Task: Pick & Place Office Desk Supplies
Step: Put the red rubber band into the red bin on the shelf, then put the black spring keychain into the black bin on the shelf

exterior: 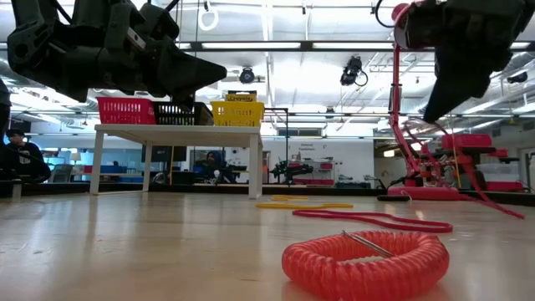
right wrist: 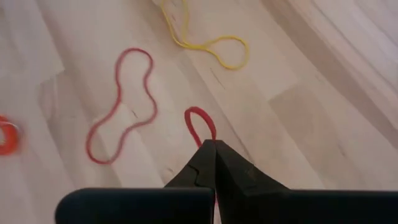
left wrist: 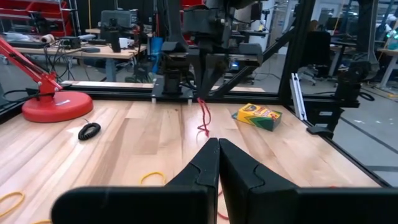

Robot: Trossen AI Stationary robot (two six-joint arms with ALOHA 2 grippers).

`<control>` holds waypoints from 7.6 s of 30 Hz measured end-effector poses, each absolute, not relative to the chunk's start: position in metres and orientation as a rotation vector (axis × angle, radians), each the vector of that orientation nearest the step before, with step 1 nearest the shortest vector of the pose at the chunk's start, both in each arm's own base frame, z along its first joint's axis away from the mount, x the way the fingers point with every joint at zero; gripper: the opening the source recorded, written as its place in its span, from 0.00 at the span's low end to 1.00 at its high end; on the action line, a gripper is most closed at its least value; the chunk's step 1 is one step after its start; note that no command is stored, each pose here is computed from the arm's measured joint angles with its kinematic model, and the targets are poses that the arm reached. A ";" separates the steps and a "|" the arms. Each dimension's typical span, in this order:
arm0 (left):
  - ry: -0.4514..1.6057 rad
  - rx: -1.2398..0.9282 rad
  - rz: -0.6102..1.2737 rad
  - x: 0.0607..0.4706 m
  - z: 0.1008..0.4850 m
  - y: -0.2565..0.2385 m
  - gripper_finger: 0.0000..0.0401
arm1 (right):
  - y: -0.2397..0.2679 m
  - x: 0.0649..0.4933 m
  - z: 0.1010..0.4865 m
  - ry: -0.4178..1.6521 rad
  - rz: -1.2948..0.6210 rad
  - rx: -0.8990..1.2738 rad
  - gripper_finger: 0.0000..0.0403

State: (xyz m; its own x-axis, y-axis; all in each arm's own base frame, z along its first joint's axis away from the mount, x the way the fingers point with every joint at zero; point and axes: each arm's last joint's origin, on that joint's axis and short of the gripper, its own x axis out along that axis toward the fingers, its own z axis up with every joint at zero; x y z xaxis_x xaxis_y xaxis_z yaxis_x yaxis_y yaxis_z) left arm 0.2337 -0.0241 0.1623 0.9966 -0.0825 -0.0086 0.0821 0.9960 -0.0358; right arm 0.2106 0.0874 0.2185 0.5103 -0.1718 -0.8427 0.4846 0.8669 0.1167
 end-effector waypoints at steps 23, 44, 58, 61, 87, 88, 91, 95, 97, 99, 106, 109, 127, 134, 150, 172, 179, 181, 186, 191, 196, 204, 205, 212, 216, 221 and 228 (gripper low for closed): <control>0.009 -0.036 -0.080 0.234 0.163 -0.024 0.03 | 0.093 0.262 0.203 0.814 -0.218 0.391 0.00; 0.008 -0.033 -0.081 0.234 0.163 -0.024 0.03 | 0.113 0.230 0.191 1.056 -0.301 0.501 0.00; 0.116 -0.067 -0.118 0.272 0.173 -0.069 0.27 | 0.109 0.261 0.210 0.750 -0.148 0.447 0.00; 0.107 -0.075 -0.138 0.284 0.171 -0.077 0.32 | 0.109 0.264 0.213 0.713 -0.128 0.433 0.00; -0.004 -0.140 -0.199 0.324 0.157 -0.089 0.58 | 0.117 0.282 0.207 0.590 -0.062 0.323 0.00; 0.001 -0.139 -0.194 0.324 0.156 -0.089 0.58 | 0.118 0.283 0.206 0.587 -0.059 0.323 0.00; 0.015 -0.137 -0.183 0.324 0.155 -0.089 0.57 | 0.119 0.285 0.204 0.580 -0.055 0.323 0.00; 0.007 -0.140 -0.189 0.324 0.156 -0.091 0.57 | 0.119 0.286 0.206 0.562 -0.050 0.310 0.00; 0.002 -0.141 -0.197 0.323 0.156 -0.093 0.57 | 0.119 0.287 0.207 0.551 -0.043 0.303 0.00; -0.001 -0.141 -0.194 0.323 0.157 -0.094 0.57 | 0.120 0.288 0.209 0.528 -0.038 0.298 0.00; -0.011 -0.140 -0.193 0.331 0.166 -0.100 0.58 | 0.119 0.289 0.210 0.504 -0.060 0.269 0.00; 0.000 -0.134 -0.189 0.337 0.169 -0.102 0.58 | 0.119 0.290 0.211 0.491 -0.055 0.268 0.00; 0.168 -0.088 -0.080 0.338 0.155 -0.104 0.50 | 0.120 0.290 0.212 0.480 -0.054 0.265 0.00; 0.177 -0.128 -0.076 0.338 0.155 -0.104 0.14 | 0.120 0.290 0.212 0.479 -0.055 0.265 0.00; 0.306 -0.077 0.071 0.298 0.189 -0.086 0.02 | 0.120 0.283 0.217 0.503 -0.049 0.219 0.29; 0.403 0.009 0.473 0.183 0.343 -0.031 0.02 | 0.109 0.247 0.170 0.468 -0.049 0.149 0.01; 0.507 0.120 0.780 0.144 0.391 -0.001 0.02 | 0.113 0.240 0.167 0.400 -0.035 0.147 0.02; 0.539 0.123 0.845 0.138 0.397 0.010 0.02 | 0.115 0.239 0.167 0.390 -0.041 0.134 0.01; 0.586 0.096 0.969 0.118 0.402 0.037 0.02 | 0.119 0.237 0.168 0.374 -0.042 0.115 0.02; 0.622 0.048 0.999 0.108 0.404 0.062 0.02 | 0.119 0.238 0.169 0.364 -0.039 0.117 0.01; 0.654 -0.012 0.968 0.110 0.395 0.088 0.02 | 0.119 0.239 0.171 0.346 -0.035 0.120 0.01; 0.803 -0.139 1.026 0.102 0.359 0.125 0.02 | 0.120 0.239 0.171 0.344 -0.035 0.127 0.01; 0.810 -0.147 1.036 0.100 0.358 0.127 0.03 | 0.120 0.239 0.171 0.344 -0.035 0.129 0.01; 0.839 -0.195 0.995 0.097 0.353 0.133 0.23 | 0.120 0.239 0.172 0.337 -0.034 0.134 0.01; 0.952 -0.212 0.970 0.097 0.344 0.134 0.36 | 0.120 0.239 0.172 0.336 -0.034 0.137 0.01; 1.094 -0.223 0.973 0.099 0.333 0.138 0.48 | 0.119 0.239 0.172 0.336 -0.038 0.142 0.01; 1.092 -0.170 1.023 0.102 0.347 0.144 0.55 | 0.117 0.240 0.172 0.336 -0.042 0.155 0.01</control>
State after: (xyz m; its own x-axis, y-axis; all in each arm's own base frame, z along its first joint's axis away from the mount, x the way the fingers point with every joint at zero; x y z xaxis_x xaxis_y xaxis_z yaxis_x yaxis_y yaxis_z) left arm 0.1019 0.1436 0.3474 0.0767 0.6015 -0.7952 -0.7546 0.5563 0.3481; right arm 0.2401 0.1175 0.1722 0.9433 -0.0153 -0.3314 0.0668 0.9872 0.1446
